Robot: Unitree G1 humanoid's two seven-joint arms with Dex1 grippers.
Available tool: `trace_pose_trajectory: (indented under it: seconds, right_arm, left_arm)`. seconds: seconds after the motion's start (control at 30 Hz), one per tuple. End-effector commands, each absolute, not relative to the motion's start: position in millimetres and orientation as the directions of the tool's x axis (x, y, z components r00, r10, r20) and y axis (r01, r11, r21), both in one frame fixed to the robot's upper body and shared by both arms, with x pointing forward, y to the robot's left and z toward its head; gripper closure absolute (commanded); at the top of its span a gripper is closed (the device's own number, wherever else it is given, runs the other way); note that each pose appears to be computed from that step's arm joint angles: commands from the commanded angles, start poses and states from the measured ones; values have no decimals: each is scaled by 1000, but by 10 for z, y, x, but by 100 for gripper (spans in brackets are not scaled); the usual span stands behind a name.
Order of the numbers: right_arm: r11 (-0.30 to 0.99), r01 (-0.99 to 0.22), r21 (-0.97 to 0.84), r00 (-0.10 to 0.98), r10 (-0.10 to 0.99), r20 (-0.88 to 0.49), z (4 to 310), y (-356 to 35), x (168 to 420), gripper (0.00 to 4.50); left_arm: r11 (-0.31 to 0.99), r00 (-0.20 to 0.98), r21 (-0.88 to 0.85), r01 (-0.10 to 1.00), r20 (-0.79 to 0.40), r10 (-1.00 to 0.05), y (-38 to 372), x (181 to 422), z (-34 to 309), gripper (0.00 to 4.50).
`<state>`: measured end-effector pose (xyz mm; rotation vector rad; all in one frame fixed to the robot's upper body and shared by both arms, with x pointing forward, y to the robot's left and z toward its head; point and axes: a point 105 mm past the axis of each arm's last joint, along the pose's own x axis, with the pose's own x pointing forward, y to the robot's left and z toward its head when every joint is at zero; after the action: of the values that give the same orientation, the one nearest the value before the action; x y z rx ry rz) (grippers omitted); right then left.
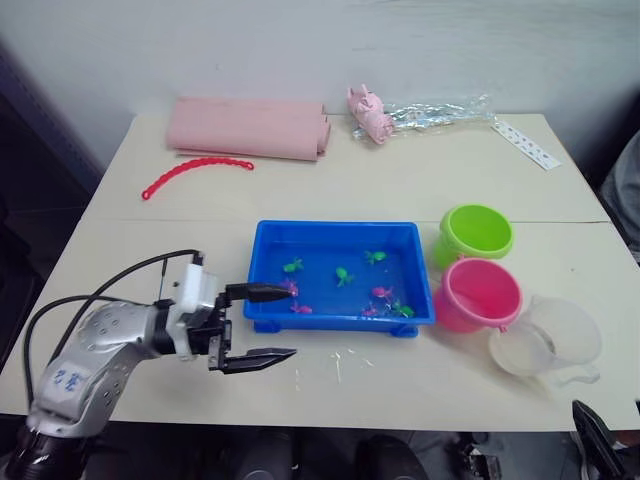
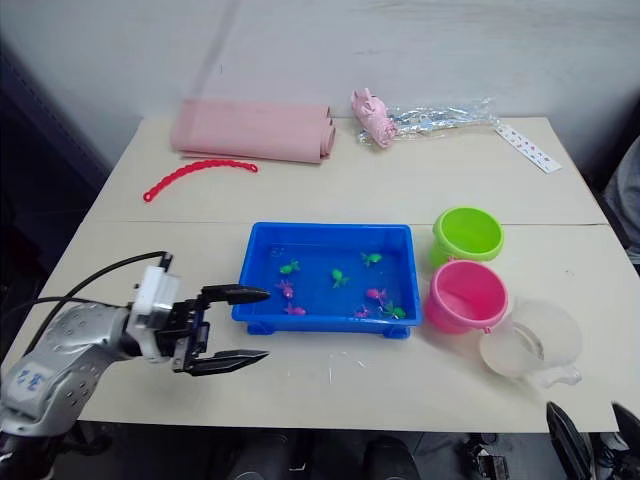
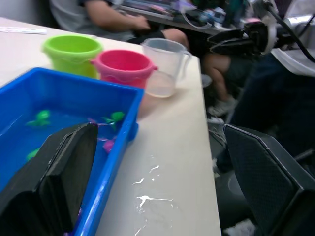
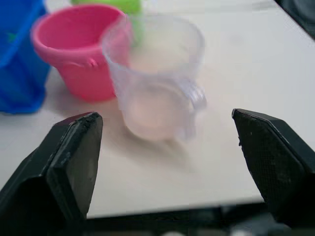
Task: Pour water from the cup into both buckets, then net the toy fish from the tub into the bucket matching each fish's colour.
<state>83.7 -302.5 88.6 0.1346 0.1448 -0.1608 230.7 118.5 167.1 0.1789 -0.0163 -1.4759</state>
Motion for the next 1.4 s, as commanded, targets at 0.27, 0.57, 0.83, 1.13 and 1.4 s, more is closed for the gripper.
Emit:
trace_pose_trajectory:
  seconds: [0.27, 0.57, 0.83, 1.13, 1.4]
  right_arm:
    - [934, 305, 187, 948, -278, -155, 713, -3089, 1155, 0]
    - [931, 311, 190, 946, -284, -157, 617, -3190, 1388, 0]
    - [909, 392, 143, 917, -373, -138, 564, -3379, 1508, 0]
    - [884, 443, 151, 896, -432, -100, 546, -3413, 1604, 0]
    - [843, 501, 195, 865, -496, -77, 510, -3400, 1742, 0]
  left_arm:
    - [-10, 8, 139, 990, -125, -992, 1135, 2245, 1702, 5]
    - [22, 40, 155, 988, -116, -992, 1126, 2236, 1717, 5]
    - [45, 69, 173, 984, -132, -989, 1154, 2255, 1695, 5]
    - [45, 71, 191, 981, -131, -989, 1120, 2282, 1709, 5]
    - [68, 93, 207, 976, -115, -989, 1103, 2322, 1729, 5]
